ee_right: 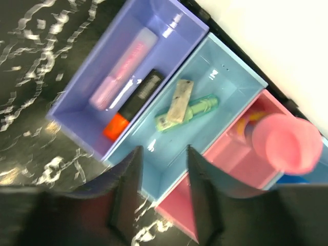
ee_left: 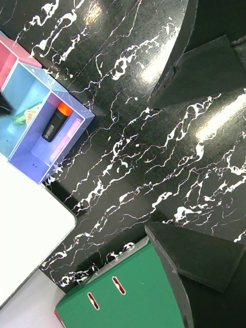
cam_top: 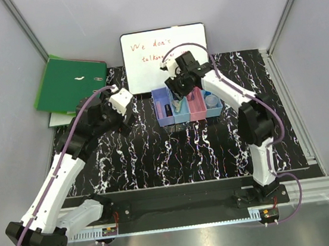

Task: Sort the stationery into containers
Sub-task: Reset both arms

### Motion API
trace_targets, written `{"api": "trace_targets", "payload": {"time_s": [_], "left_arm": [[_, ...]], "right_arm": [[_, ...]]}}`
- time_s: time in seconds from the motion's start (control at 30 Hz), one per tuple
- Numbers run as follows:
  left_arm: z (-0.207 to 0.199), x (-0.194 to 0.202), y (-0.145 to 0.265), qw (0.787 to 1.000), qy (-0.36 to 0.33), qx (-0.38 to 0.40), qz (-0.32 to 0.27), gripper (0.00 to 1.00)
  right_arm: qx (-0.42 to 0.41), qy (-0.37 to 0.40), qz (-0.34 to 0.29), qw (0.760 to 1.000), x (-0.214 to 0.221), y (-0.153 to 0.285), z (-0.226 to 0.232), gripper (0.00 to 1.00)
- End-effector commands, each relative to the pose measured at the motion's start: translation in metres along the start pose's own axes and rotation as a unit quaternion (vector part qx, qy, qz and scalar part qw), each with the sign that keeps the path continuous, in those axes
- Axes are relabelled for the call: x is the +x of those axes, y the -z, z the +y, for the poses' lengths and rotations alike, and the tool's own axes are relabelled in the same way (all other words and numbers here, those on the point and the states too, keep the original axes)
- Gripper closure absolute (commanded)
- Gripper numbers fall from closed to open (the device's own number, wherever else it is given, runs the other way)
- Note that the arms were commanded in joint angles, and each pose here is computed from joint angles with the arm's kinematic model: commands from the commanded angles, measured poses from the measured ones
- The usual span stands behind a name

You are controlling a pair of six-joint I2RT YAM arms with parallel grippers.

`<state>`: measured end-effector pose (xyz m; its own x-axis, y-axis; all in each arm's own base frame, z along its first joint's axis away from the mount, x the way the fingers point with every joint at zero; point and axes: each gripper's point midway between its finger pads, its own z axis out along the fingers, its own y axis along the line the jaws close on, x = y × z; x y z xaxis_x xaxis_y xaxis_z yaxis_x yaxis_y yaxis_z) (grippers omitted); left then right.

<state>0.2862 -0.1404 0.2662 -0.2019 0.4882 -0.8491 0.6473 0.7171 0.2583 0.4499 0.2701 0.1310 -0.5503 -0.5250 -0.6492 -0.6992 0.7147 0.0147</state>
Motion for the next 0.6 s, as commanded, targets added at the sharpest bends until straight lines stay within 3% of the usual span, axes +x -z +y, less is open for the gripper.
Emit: {"api": "trace_targets", "payload": {"time_s": [0.0,0.03,0.13,0.37,0.47,0.5,0.57], "left_arm": [[0.006,-0.021,0.007,0.999,-0.014,-0.009,-0.034,0.01],[0.007,-0.022,0.007,0.999,-0.016,-0.011,-0.035,0.01],[0.008,-0.023,0.009,0.999,-0.017,-0.012,-0.033,0.01],[0.0,-0.003,0.007,1.0,0.004,-0.004,-0.013,0.01],[0.001,0.009,0.013,1.0,-0.012,-0.017,-0.001,0.01],[0.002,0.011,0.016,1.0,-0.01,-0.024,-0.001,0.01],[0.003,0.014,0.019,1.0,-0.005,-0.03,0.004,0.01]], "right_arm": [[0.016,0.072,-0.034,0.997,-0.021,0.056,0.016,0.62],[0.02,0.086,-0.034,0.996,-0.019,0.06,0.016,0.78],[0.034,0.107,-0.043,0.993,-0.022,0.088,0.015,0.97],[0.095,0.163,-0.039,0.981,-0.004,0.155,0.005,1.0],[0.12,0.171,-0.054,0.976,0.008,0.19,0.006,0.78],[0.125,0.171,-0.069,0.975,0.011,0.212,0.01,0.52],[0.124,0.166,-0.07,0.976,0.022,0.227,0.015,0.29]]}}
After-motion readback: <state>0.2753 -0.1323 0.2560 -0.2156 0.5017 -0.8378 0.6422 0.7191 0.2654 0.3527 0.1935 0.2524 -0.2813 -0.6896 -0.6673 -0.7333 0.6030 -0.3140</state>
